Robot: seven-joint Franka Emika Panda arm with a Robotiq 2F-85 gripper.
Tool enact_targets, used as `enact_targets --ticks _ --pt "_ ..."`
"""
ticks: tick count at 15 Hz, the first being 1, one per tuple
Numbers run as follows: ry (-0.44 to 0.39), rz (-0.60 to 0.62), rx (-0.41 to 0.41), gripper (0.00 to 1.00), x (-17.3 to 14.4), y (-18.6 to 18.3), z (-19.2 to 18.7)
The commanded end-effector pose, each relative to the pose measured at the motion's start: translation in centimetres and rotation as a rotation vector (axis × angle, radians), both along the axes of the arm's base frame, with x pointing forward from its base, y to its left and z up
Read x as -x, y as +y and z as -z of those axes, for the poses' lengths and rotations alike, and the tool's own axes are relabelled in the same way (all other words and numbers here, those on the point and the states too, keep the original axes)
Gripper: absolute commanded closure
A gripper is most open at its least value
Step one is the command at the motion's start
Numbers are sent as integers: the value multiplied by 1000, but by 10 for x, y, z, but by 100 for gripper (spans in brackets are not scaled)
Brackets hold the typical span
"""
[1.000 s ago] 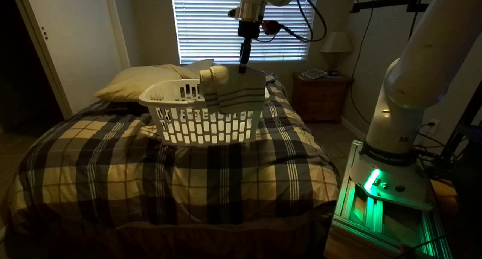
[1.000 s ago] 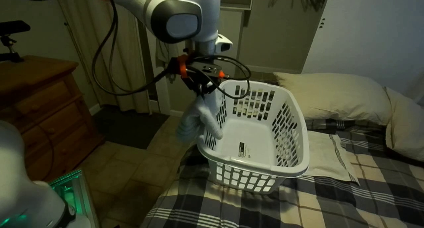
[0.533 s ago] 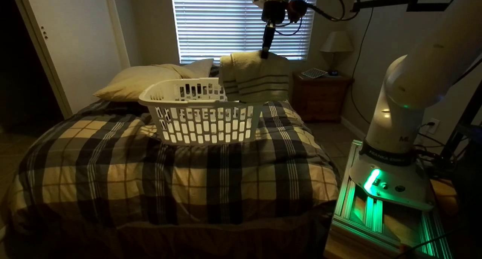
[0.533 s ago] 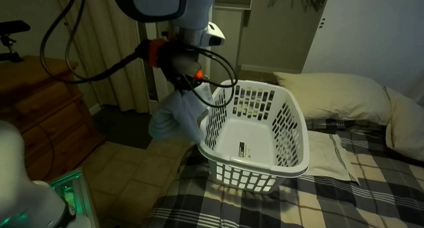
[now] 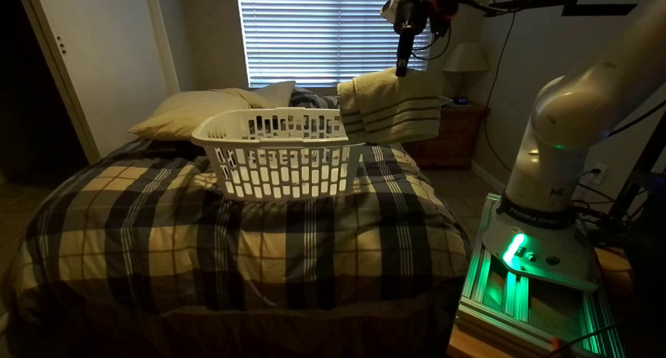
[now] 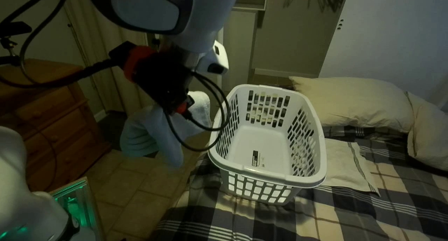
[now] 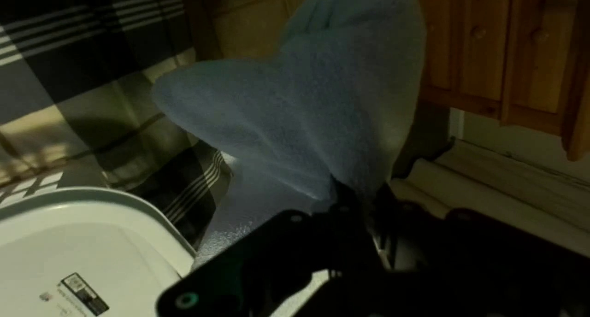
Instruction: Remove the towel from the laundry basket and put it on the bed
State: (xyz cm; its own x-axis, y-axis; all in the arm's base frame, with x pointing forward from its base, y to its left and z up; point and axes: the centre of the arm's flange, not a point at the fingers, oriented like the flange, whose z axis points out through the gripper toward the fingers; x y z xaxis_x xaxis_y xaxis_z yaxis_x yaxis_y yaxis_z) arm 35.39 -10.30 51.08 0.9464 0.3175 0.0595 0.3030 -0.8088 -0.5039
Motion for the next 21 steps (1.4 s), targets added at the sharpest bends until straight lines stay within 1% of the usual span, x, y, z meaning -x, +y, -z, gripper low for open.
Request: enact_targets --ticks 1,4,6,8,12,14,15,16,18,20,21 --pt "121 26 -27 94 20 -11 26" --pt "202 14 8 93 27 -26 56" --pt "241 -2 63 93 27 -40 77" --pt "266 8 128 94 23 -55 99" --pt "317 -65 162 94 12 -60 142" --pt "368 -103 177 95 12 -63 168" --pt "377 -114 191 95 11 -66 178" --pt "379 -125 207 95 9 -70 186" --pt "349 -132 276 95 1 -80 200" --pt "286 -135 327 95 -12 -86 211" --pt "249 -144 339 94 -19 -87 217"
